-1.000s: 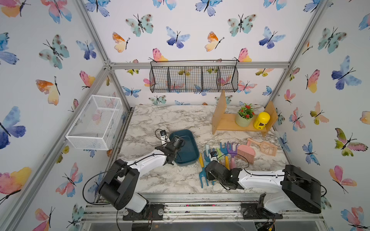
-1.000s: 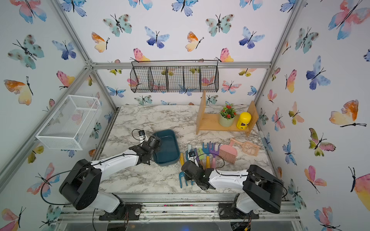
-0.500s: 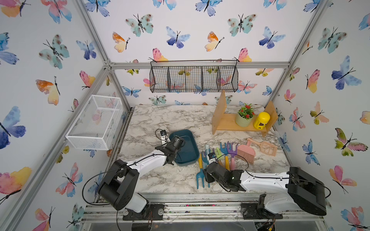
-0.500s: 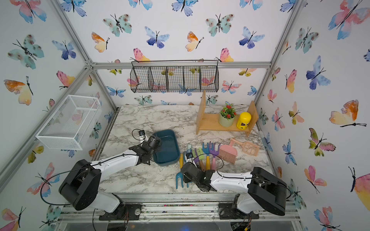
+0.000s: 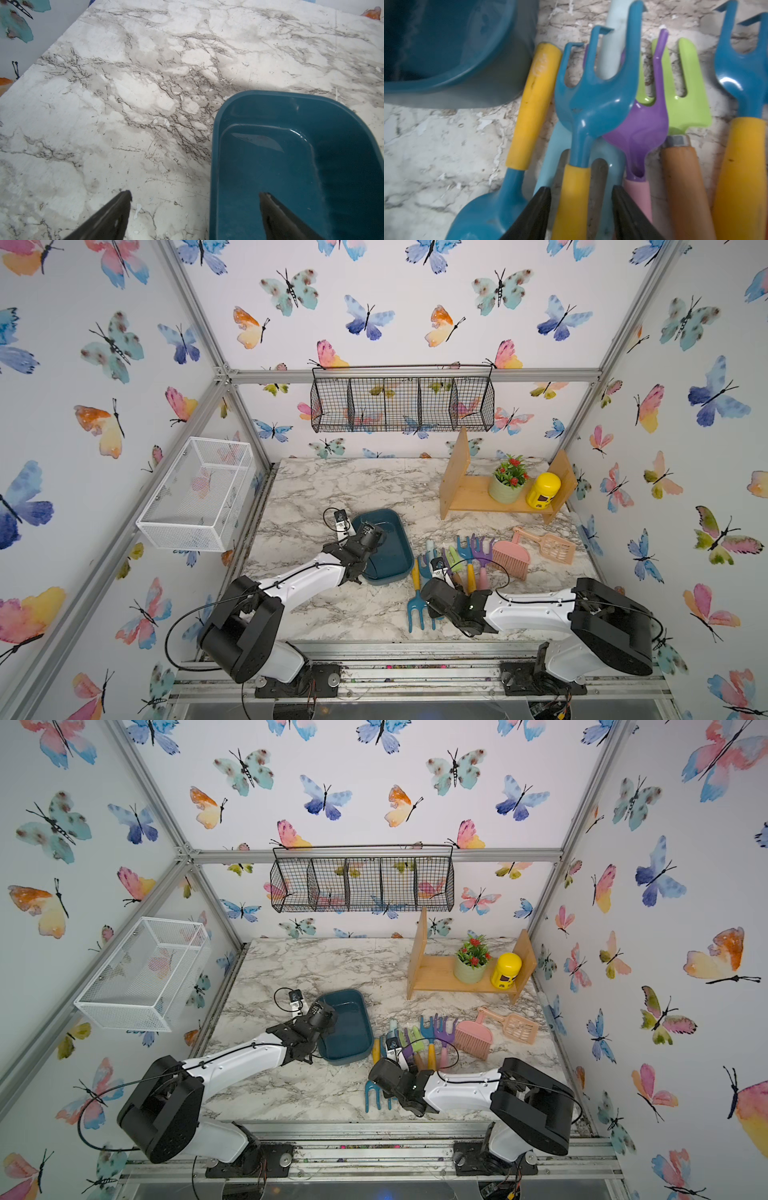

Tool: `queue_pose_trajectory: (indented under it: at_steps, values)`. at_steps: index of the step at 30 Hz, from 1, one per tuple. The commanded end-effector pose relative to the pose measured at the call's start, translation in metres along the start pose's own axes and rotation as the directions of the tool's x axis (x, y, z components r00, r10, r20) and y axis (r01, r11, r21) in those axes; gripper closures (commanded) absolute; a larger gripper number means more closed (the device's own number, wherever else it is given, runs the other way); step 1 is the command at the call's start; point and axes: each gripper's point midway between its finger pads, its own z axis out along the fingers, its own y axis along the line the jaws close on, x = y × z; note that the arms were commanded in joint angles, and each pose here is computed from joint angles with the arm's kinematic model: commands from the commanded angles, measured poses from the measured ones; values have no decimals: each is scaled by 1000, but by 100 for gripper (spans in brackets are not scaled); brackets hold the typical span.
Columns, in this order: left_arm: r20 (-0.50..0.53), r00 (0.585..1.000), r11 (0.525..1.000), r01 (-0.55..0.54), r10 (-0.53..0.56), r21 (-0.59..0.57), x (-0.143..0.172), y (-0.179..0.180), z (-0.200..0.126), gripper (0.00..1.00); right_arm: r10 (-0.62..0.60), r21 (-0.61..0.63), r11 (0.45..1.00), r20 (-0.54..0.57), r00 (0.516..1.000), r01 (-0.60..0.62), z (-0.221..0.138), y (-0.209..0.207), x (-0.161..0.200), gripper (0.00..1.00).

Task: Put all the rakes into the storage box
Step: Pick up the rake at the center of the board, then place the rake in the storage box.

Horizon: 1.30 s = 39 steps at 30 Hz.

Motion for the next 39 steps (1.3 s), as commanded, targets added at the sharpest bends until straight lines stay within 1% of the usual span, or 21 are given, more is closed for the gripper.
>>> queue_pose_trajectory:
  at_steps: [1,4,5,7,9,11,14,17,19,23,27,31,33,37,39]
  values:
    - [26,1000,1000,-6,6,-16,-3,6,-5,1,8,23,1000,-3,1000,-8,1,-5,6,63]
    - [17,1000,1000,-11,11,2,-1,1,-5,1,16,32,999,25,1000,-17,-4,-10,1,81]
    - [15,1000,1000,-16,16,10,-1,-1,-5,1,23,29,999,37,999,-24,-7,-11,-2,86]
    - [13,1000,999,-28,27,35,-1,-9,-8,2,31,22,999,70,997,-33,-14,-12,-10,92]
    - [7,999,996,-46,45,77,0,-20,-12,1,36,12,999,104,994,-37,-21,-13,-19,94]
    - [6,998,989,-67,67,129,2,-36,-19,1,52,-6,999,151,987,-52,-31,-12,-32,95]
    - [15,994,971,-109,108,214,7,-62,-32,2,92,-74,994,232,968,-77,-47,-7,-52,95]
    - [21,986,931,-165,167,325,16,-92,-45,3,136,-172,981,289,948,-89,-61,1,-65,93]
    - [33,981,899,-187,189,396,20,-108,-53,4,135,-232,971,314,940,-62,-70,10,-71,92]
    - [34,982,835,-178,188,521,26,-126,-66,4,112,-262,965,340,934,-21,-79,17,-81,91]
    - [49,985,769,-158,163,620,25,-136,-83,3,76,-243,970,336,939,8,-79,22,-86,91]
    - [82,990,706,-140,116,694,18,-138,-101,3,68,-220,975,345,936,10,-77,22,-91,91]
    - [101,991,694,-132,86,708,12,-135,-108,3,66,-207,978,354,933,10,-78,21,-94,91]
    - [130,991,687,-117,34,717,2,-126,-117,2,73,-191,982,380,922,1,-82,18,-102,90]
    - [137,990,670,-112,16,734,0,-124,-122,1,81,-187,982,394,915,-6,-84,16,-106,90]
